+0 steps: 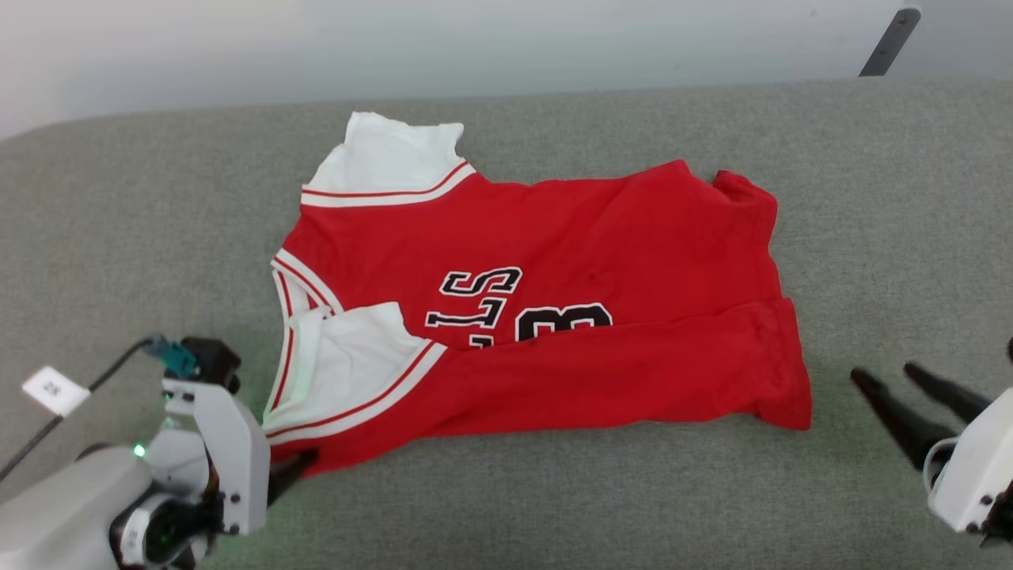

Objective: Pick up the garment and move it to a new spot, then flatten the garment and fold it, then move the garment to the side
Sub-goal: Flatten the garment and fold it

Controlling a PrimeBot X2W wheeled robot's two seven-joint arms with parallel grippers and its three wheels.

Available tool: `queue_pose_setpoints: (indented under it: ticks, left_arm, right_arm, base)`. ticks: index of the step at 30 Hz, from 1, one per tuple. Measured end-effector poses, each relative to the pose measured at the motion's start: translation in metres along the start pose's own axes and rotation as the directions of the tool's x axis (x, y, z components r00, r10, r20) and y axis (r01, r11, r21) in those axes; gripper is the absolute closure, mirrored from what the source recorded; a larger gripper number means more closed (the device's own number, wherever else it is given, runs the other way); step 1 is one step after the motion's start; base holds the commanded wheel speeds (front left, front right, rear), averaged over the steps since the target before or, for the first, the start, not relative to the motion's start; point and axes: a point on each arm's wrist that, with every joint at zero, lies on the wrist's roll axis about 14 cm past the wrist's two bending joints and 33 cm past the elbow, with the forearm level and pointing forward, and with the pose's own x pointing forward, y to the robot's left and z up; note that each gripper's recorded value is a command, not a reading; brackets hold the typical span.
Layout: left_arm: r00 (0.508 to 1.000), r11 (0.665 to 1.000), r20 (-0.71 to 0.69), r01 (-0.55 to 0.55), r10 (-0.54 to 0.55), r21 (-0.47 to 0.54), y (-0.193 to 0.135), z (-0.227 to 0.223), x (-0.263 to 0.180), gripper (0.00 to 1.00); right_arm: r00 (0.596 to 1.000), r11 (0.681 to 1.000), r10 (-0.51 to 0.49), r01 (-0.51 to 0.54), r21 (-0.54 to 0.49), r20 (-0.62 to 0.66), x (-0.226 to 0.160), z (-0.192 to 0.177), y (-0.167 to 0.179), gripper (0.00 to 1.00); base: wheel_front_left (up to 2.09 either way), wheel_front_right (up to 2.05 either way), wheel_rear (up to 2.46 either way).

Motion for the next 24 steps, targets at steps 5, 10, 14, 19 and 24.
queue_pose_setpoints:
  ticks: [5, 10, 14, 19, 24]
  left_arm:
    - [1.0, 1.0, 0.022, 0.016, -0.016, 0.0, 0.003, 0.014, 0.006, 1.0]
    - [0.999, 1.0, 0.037, 0.027, -0.027, 0.009, 0.004, 0.024, 0.012, 1.0]
    - [0.998, 0.999, 0.044, 0.032, -0.033, 0.012, 0.004, 0.03, 0.017, 1.0]
    - [0.998, 0.999, 0.049, 0.037, -0.037, 0.006, 0.005, 0.033, 0.021, 1.0]
    - [0.998, 0.999, 0.056, 0.04, -0.039, -0.007, 0.007, 0.032, 0.022, 1.0]
  right_arm:
    - [0.991, 1.0, 0.027, -0.026, 0.006, -0.133, 0.0, -0.021, 0.01, 0.0]
    - [0.979, 0.999, 0.035, -0.034, 0.01, -0.2, 0.007, -0.029, 0.015, 0.0]
    - [0.974, 1.0, 0.017, -0.015, 0.011, -0.226, 0.022, -0.027, 0.013, 0.0]
    - [0.951, 1.0, 0.004, -0.001, 0.01, -0.311, 0.042, -0.039, 0.012, 0.0]
    - [0.915, 1.0, -0.005, 0.002, -0.007, -0.404, 0.059, -0.059, 0.012, 0.0]
  base:
    - [0.0, 0.0, 0.0]
    - [0.0, 0.0, 0.0]
    - [0.0, 0.0, 0.0]
    - [0.0, 0.0, 0.0]
    - [0.0, 0.0, 0.0]
